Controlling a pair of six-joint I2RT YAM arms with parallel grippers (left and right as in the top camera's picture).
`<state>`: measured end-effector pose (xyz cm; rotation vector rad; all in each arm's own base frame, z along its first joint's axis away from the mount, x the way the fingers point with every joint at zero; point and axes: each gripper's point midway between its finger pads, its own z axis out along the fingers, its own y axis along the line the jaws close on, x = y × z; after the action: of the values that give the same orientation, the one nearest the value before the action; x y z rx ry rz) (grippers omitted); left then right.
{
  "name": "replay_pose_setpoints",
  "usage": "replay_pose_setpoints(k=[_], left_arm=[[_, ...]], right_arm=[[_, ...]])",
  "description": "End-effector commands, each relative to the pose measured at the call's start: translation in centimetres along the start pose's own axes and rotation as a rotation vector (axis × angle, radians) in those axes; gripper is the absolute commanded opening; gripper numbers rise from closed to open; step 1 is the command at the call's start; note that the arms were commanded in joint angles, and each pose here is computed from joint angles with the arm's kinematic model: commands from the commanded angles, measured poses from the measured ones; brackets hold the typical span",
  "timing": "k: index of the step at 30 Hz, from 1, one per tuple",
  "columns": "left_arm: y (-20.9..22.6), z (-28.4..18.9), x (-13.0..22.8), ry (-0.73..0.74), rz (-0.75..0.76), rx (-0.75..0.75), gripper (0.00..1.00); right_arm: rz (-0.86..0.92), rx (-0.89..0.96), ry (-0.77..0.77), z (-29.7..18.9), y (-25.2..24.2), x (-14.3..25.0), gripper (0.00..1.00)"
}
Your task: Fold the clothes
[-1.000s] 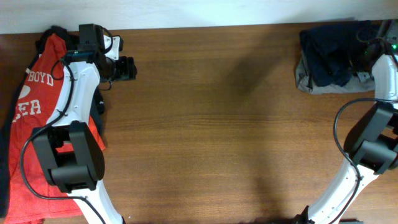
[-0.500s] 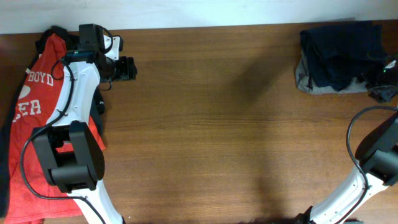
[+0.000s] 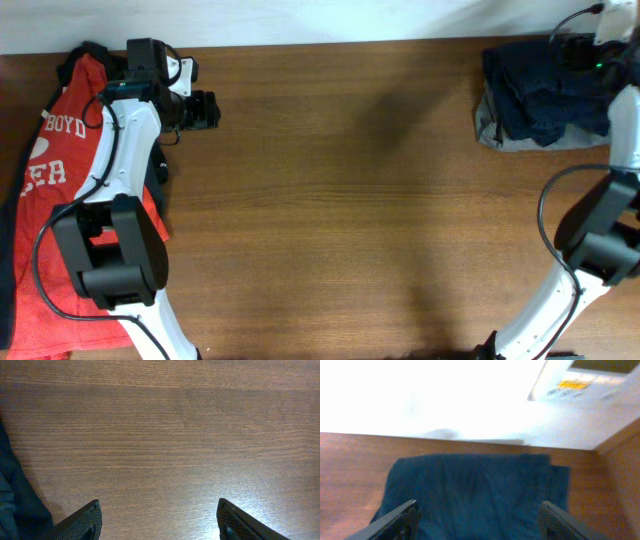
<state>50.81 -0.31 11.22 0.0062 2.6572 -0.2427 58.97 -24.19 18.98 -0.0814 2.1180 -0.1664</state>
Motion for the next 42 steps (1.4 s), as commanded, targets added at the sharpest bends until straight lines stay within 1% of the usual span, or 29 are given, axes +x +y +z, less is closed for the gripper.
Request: replay_pose_setpoints(k=[1,4,5,8,9,13,15,17,19,24,32,37,42], left_arm=[[-0.1,0.0,-0.5,-0.010,0.002,-0.004,0.73],[0.0,0.2,-0.5,-0.013,0.002,-0.006,0.73],[0.0,0.3,-0.5,-0.012,0.002,-0.006,0.73],[0.1,0.4,-0.4,-0.008,0.001,-0.006,0.73],[0.1,0.7,-0.3,-0.002,0.000,-0.006,0.73],[0.3,1.5,0.1,0.016,-0.003,-0.005,0.73],[0.3,1.7,0.3,0.022,-0.005,-0.005,0.73],[0.3,1.7,0.3,0.021,-0.004,-0.005,0.73],[0.3,1.7,0.1,0.014,-0.003,-0.005,0.73],[0.3,1.7,0.1,0.014,-0.003,-0.005,0.73],[0.3,1.7,0.1,0.014,-0.003,-0.005,0.73],[0.3,1.7,0.0,0.012,-0.003,-0.005,0.73],[0.3,1.7,0.0,0.012,-0.003,-0.005,0.73]], right_arm=[[0.037,0.002,0.037,4.0,-0.3,4.1,0.87],[0.080,-0.022,0.108,6.2,0.4,8.0,0.92],[0.097,-0.033,0.143,6.7,0.7,9.5,1.00],[0.132,-0.062,0.235,8.0,1.5,13.7,0.99],[0.154,-0.079,0.290,8.6,2.0,16.4,0.99],[0.184,-0.110,0.375,9.9,3.2,20.9,0.99],[0.190,-0.126,0.394,10.2,3.9,21.8,0.99],[0.180,-0.146,0.404,10.3,4.7,22.0,0.99],[0.133,-0.175,0.413,10.5,6.2,21.8,0.99],[0.079,-0.236,0.449,10.9,10.6,21.4,0.99],[0.025,-0.300,0.452,11.5,15.9,20.2,0.99],[0.031,-0.309,0.447,11.7,17.2,19.7,0.99],[0.036,-0.298,0.430,11.9,16.9,19.3,0.99]])
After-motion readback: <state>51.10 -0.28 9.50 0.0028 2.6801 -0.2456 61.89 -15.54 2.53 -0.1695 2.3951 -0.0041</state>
